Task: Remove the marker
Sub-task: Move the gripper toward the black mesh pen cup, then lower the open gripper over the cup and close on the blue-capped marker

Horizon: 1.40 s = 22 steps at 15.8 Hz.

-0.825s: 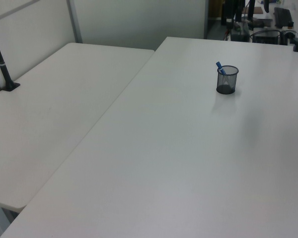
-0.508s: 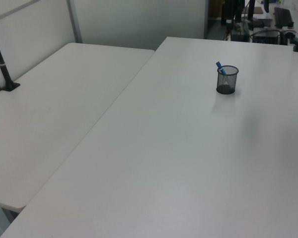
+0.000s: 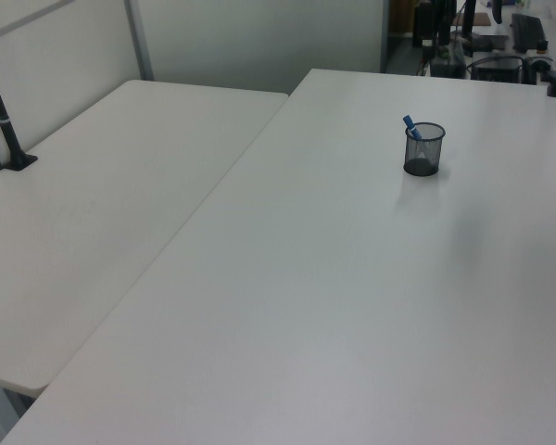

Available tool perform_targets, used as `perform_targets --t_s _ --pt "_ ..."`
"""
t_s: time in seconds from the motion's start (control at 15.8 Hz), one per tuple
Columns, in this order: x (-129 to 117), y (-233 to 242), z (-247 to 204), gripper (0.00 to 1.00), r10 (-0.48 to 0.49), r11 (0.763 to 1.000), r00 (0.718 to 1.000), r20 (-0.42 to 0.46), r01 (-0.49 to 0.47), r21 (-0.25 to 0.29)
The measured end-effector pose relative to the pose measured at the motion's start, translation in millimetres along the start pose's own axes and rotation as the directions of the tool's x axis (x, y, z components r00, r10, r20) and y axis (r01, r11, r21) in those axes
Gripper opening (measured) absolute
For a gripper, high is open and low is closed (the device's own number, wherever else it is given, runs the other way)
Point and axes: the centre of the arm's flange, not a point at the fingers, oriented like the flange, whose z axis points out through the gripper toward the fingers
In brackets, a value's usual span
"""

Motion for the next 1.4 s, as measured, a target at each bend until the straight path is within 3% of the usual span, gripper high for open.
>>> perform_targets --t_s 0.44,0.83,1.21,1.4 --pt "0 5 0 1.0 0.008 1.0 1.0 0.0 -0.008 0.0" --pt "4 42 7 1.0 0.01 1.0 1.0 -0.001 -0.01 0.0" --pt "65 86 91 1.0 0.076 0.997 0.997 -0.027 -0.077 -0.026" --pt "81 113 119 1.0 0.097 0.994 0.994 -0.043 -0.099 -0.036"
